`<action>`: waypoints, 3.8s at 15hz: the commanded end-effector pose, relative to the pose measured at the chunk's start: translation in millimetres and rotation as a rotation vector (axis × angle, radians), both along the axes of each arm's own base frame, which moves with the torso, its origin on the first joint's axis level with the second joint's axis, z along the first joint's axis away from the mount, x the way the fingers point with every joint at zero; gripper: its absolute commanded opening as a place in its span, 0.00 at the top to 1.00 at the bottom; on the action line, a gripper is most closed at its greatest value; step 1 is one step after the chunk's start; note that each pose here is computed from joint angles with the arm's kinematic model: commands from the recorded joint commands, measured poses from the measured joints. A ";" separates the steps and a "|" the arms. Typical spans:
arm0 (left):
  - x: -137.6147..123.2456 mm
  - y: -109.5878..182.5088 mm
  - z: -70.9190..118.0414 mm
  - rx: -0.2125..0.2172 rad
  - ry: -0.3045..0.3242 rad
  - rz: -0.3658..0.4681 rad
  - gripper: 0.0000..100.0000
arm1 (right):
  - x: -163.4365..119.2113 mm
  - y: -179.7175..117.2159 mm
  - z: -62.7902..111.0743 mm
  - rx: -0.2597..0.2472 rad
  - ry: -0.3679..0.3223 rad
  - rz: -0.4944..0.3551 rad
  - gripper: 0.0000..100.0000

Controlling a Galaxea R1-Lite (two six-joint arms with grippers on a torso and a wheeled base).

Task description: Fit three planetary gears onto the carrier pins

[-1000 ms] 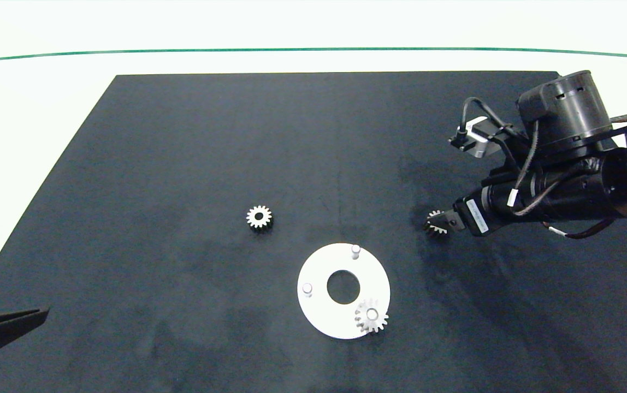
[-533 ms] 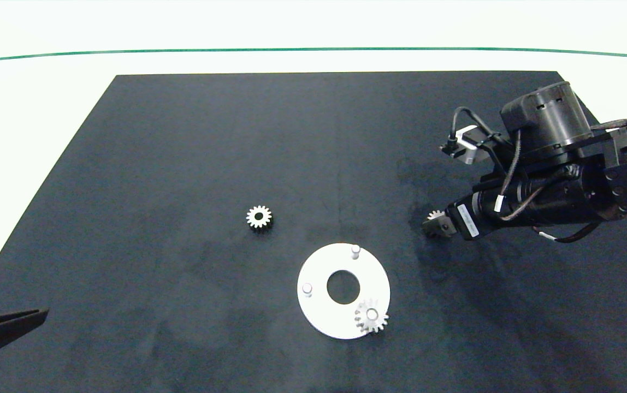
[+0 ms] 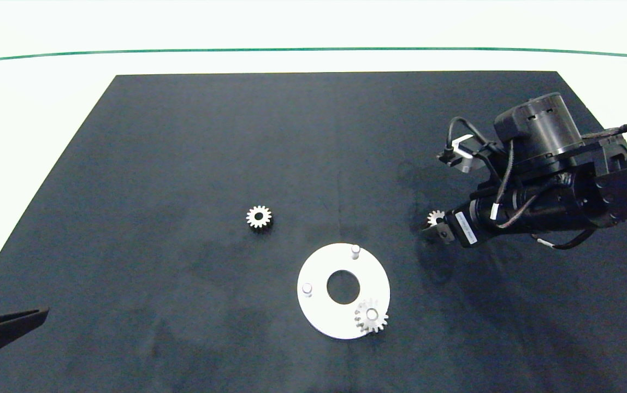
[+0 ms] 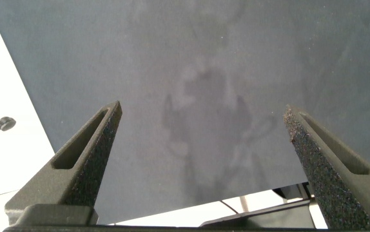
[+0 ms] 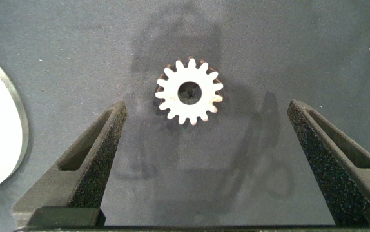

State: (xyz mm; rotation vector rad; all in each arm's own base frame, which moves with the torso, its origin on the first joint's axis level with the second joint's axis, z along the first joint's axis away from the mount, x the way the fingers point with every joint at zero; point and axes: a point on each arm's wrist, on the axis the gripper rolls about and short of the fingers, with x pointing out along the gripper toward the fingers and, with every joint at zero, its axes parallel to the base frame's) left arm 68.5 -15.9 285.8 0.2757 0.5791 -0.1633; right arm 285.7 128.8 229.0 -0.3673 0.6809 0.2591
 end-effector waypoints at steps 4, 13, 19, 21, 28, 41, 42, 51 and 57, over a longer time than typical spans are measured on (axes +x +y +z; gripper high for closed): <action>-0.3 0.1 -0.4 0.003 0.004 0.001 0.00 | 10.4 5.4 -6.6 -0.003 0.013 0.004 0.00; -2.9 1.0 0.7 0.000 -0.007 0.002 0.00 | 12.7 7.2 -11.1 0.040 0.038 -0.029 0.06; -5.1 1.5 1.5 -0.002 -0.016 0.000 0.00 | 11.4 5.7 -16.3 0.056 0.059 -0.016 0.18; -5.1 1.5 1.2 0.001 -0.014 -0.002 0.00 | 12.2 6.2 -13.9 0.064 0.049 -0.010 0.22; -6.1 1.7 0.3 0.004 -0.006 -0.002 0.00 | 15.2 7.2 -12.7 0.075 0.035 -0.004 0.36; -6.1 1.7 0.3 0.005 -0.006 -0.003 0.00 | 16.9 1.9 -14.8 0.087 0.049 -0.005 0.63; -6.1 1.7 0.3 0.005 -0.006 -0.003 0.00 | 16.2 1.6 -15.9 0.085 0.053 -0.005 0.64; -8.4 2.3 1.1 0.003 -0.013 -0.004 0.00 | -39.8 25.0 22.5 0.127 -0.043 0.195 0.78; -9.2 2.5 0.5 0.010 -0.008 -0.008 0.00 | -35.2 76.9 7.3 0.117 0.000 0.317 0.78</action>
